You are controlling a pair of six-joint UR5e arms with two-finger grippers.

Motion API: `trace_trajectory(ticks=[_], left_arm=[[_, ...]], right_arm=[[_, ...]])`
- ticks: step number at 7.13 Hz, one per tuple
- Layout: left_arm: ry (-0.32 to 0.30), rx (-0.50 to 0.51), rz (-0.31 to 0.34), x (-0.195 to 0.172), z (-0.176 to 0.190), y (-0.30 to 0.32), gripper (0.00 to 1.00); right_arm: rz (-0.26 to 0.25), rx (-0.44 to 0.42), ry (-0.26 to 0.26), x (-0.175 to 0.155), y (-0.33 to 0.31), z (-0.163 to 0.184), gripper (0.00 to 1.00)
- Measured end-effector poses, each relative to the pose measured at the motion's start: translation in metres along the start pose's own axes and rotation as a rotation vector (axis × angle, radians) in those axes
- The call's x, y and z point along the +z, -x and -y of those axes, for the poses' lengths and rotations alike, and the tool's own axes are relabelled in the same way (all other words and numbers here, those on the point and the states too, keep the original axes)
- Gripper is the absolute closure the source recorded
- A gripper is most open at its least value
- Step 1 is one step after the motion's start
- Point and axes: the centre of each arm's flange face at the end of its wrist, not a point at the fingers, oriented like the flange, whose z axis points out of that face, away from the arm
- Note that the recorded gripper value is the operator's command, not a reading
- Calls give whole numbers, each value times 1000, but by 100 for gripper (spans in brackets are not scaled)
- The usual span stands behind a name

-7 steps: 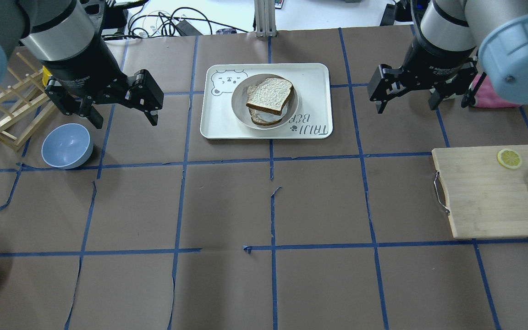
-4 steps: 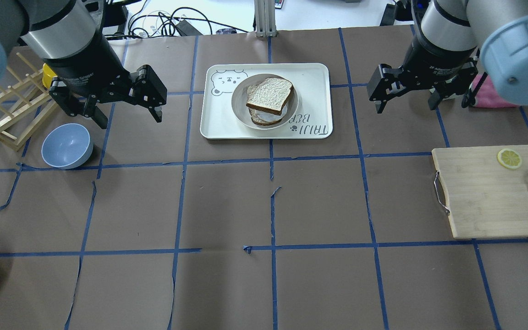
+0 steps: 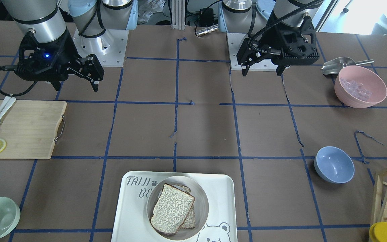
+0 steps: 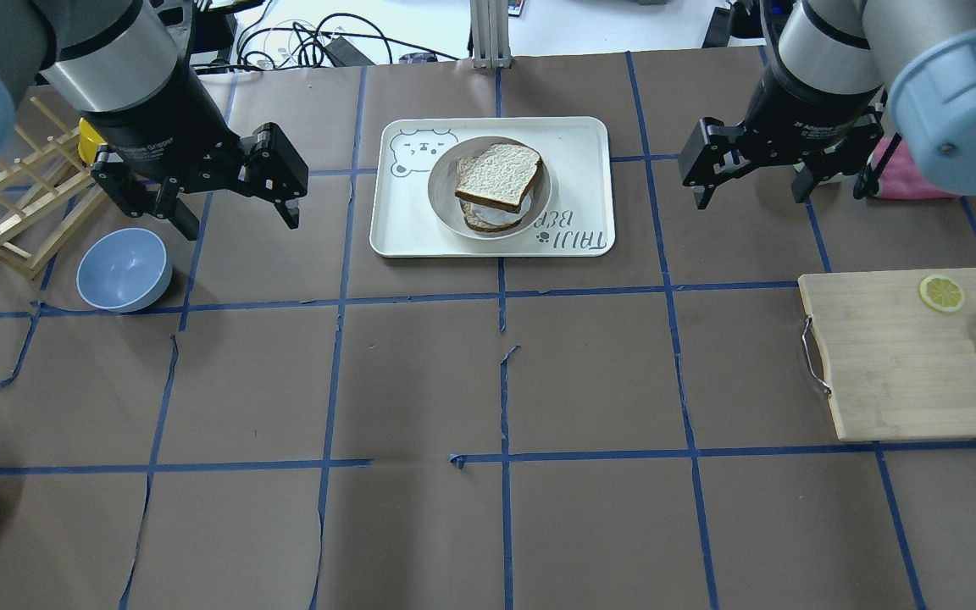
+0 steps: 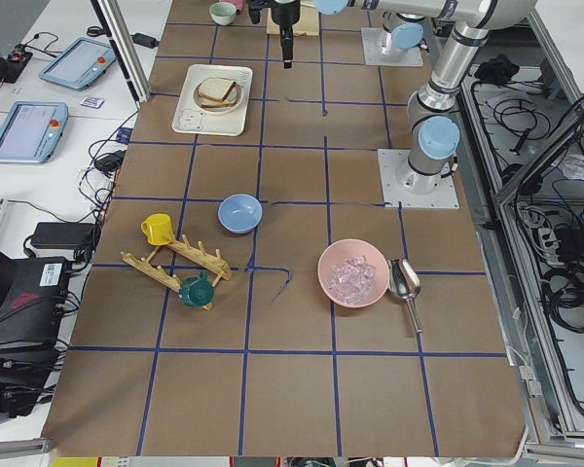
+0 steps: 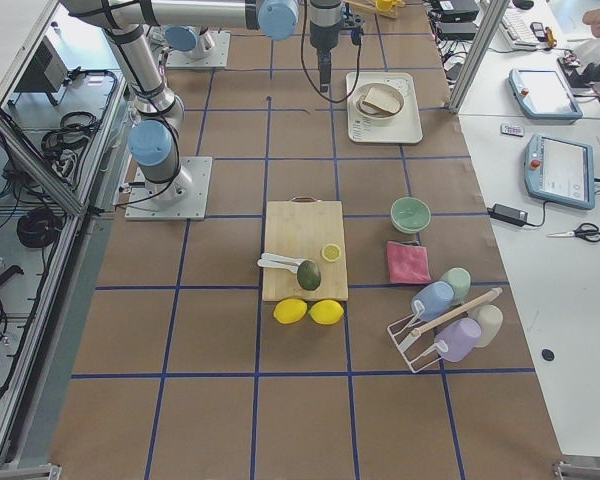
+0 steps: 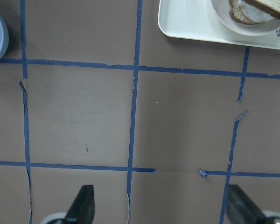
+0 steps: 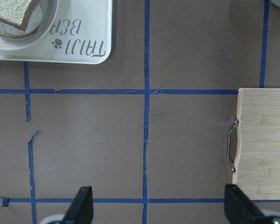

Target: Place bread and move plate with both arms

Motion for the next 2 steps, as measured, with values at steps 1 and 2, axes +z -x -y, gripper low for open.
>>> trace_trajectory(ticks=[1,2], left_arm=[[-1,1,1,0,-1,0,0],[0,1,4,0,-1,1,0]], right_arm=[[1,-1,0,0,0,0,0],[2,-3,0,0,0,0,0]])
